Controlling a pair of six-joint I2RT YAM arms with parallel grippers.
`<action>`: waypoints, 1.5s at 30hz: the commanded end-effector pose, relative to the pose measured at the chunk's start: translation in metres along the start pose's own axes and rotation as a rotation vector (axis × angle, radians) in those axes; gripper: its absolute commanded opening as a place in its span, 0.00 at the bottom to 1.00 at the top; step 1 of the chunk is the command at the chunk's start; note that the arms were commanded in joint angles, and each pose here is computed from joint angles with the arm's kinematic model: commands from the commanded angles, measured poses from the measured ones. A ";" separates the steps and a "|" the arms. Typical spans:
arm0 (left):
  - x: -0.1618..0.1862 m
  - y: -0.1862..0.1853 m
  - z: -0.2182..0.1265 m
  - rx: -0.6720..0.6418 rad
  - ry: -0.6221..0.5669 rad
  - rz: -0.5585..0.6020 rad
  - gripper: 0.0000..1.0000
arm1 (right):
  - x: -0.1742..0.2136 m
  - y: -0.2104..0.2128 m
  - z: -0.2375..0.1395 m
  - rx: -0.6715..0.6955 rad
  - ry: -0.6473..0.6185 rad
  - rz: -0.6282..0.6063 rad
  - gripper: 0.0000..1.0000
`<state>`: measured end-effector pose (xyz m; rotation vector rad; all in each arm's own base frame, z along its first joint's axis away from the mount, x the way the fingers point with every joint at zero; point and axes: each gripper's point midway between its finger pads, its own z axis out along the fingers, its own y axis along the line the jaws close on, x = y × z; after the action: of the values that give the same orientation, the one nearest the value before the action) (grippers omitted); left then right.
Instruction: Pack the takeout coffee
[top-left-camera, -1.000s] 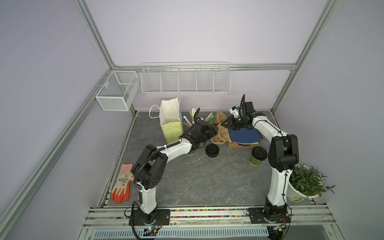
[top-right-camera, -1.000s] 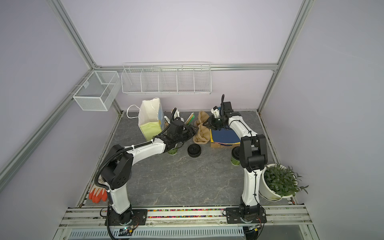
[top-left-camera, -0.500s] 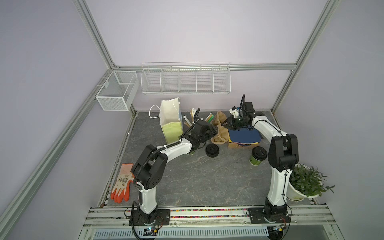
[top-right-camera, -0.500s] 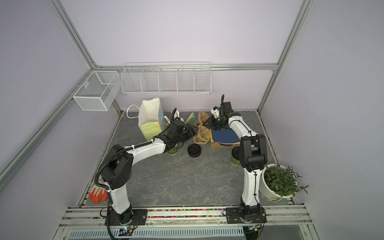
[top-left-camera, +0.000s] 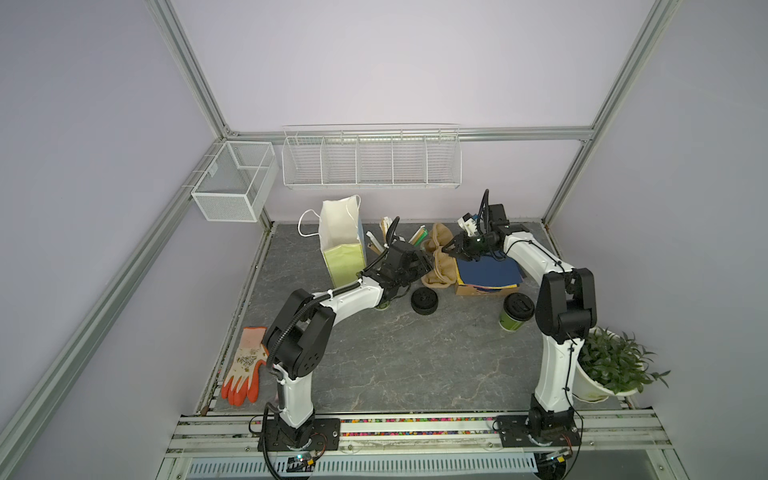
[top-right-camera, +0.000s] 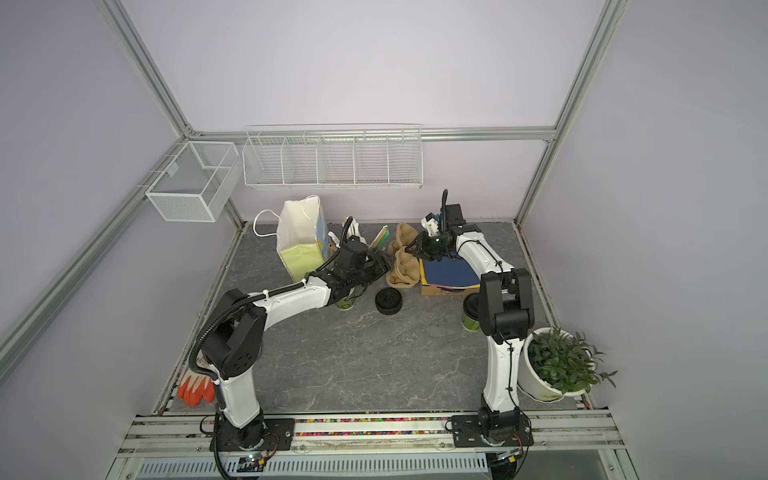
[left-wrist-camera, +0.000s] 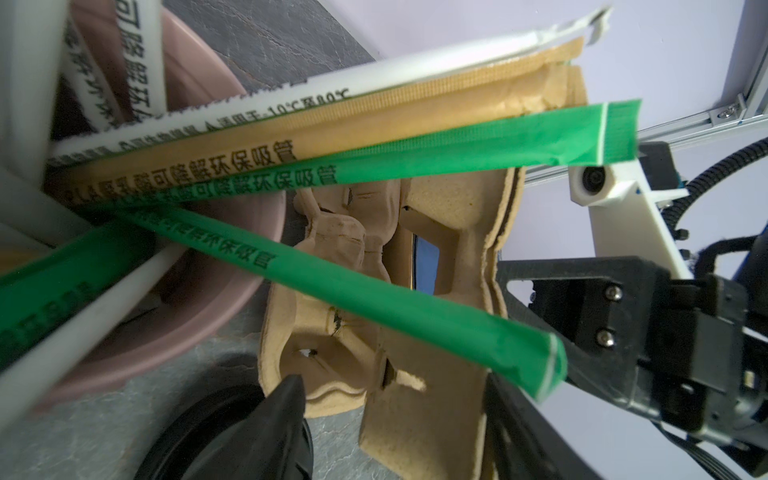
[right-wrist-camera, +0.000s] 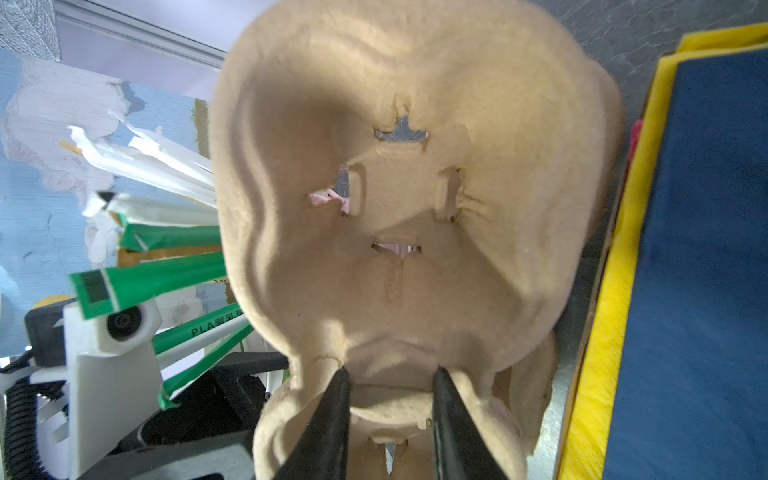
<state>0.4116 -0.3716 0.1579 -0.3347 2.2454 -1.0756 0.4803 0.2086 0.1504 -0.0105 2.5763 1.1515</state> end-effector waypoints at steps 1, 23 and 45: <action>0.001 0.007 0.001 -0.024 0.008 0.005 0.69 | 0.003 0.008 0.002 -0.040 0.021 -0.017 0.30; 0.006 0.035 0.015 -0.146 0.018 0.030 0.68 | 0.015 0.013 -0.002 -0.055 0.053 -0.019 0.30; 0.003 0.044 0.023 -0.178 0.026 0.045 0.68 | 0.025 0.036 0.003 -0.081 0.097 -0.064 0.31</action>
<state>0.4190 -0.3713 0.1406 -0.3106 2.3083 -0.9728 0.4725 0.2079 0.1408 -0.0402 2.6224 1.0930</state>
